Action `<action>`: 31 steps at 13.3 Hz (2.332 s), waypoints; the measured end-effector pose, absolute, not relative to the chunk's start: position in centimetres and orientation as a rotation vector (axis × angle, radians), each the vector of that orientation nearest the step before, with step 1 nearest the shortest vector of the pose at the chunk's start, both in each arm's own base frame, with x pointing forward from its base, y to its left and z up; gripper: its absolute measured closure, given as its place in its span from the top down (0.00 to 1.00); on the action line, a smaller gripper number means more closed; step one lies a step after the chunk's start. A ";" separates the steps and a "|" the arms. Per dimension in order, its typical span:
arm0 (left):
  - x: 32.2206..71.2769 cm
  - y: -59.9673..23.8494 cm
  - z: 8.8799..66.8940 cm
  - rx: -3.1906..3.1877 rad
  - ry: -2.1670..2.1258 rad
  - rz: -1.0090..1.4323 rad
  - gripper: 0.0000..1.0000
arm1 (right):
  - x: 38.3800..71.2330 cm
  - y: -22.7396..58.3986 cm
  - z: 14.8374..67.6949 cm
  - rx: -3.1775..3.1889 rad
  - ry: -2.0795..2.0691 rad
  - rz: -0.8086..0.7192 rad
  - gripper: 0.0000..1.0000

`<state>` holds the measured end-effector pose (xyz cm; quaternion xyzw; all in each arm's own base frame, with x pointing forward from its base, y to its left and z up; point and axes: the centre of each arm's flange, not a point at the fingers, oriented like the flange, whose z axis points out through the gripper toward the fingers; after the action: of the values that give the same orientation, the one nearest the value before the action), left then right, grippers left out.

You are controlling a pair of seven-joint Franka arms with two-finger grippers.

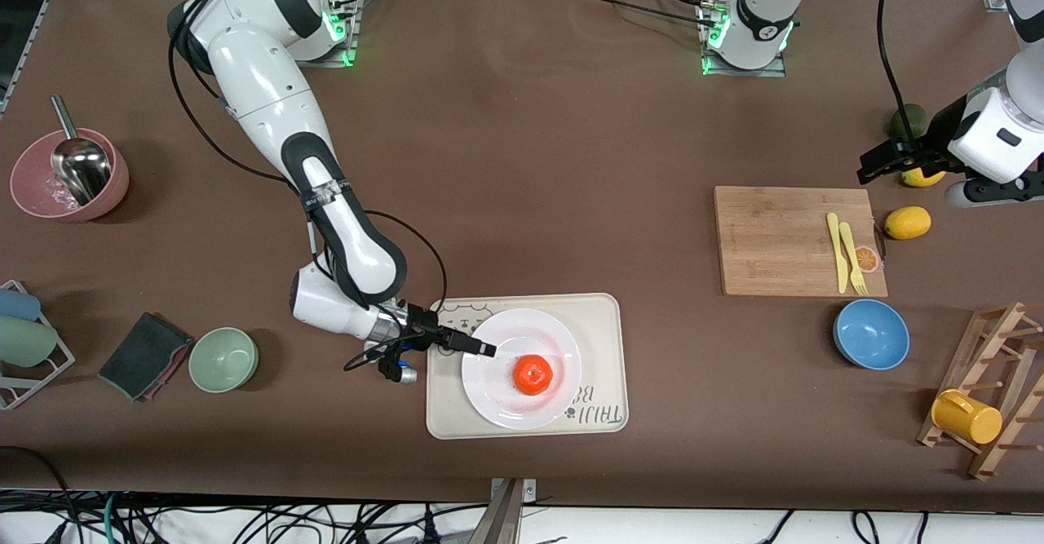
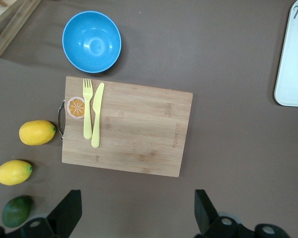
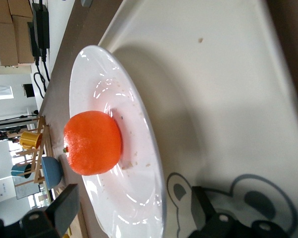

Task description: Place orange and plate with both arms

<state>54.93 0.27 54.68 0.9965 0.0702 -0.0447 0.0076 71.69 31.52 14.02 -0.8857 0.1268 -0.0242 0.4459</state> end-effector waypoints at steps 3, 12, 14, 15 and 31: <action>55.0 0.3 54.6 3.116 0.220 -0.142 1.00 | 72.5 29.8 15.1 -2.311 0.149 -0.062 1.00; 55.0 0.3 54.5 3.115 0.221 -0.145 1.00 | 72.8 20.7 26.0 -2.682 -0.399 0.216 1.00; 55.0 0.4 54.5 3.115 0.222 -0.145 1.00 | 72.1 18.3 29.7 -2.733 -0.436 0.318 1.00; 55.1 0.4 54.5 3.115 0.222 -0.145 1.00 | 71.5 17.0 31.4 -2.767 -0.454 0.374 1.00; 55.1 0.4 54.5 3.115 0.224 -0.144 1.00 | 56.8 1.2 54.8 -3.074 -0.304 0.343 1.00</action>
<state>55.13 0.40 54.50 0.9963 0.0716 -0.0461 0.0076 56.82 1.20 54.84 -0.9889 -0.0979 0.1103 0.0167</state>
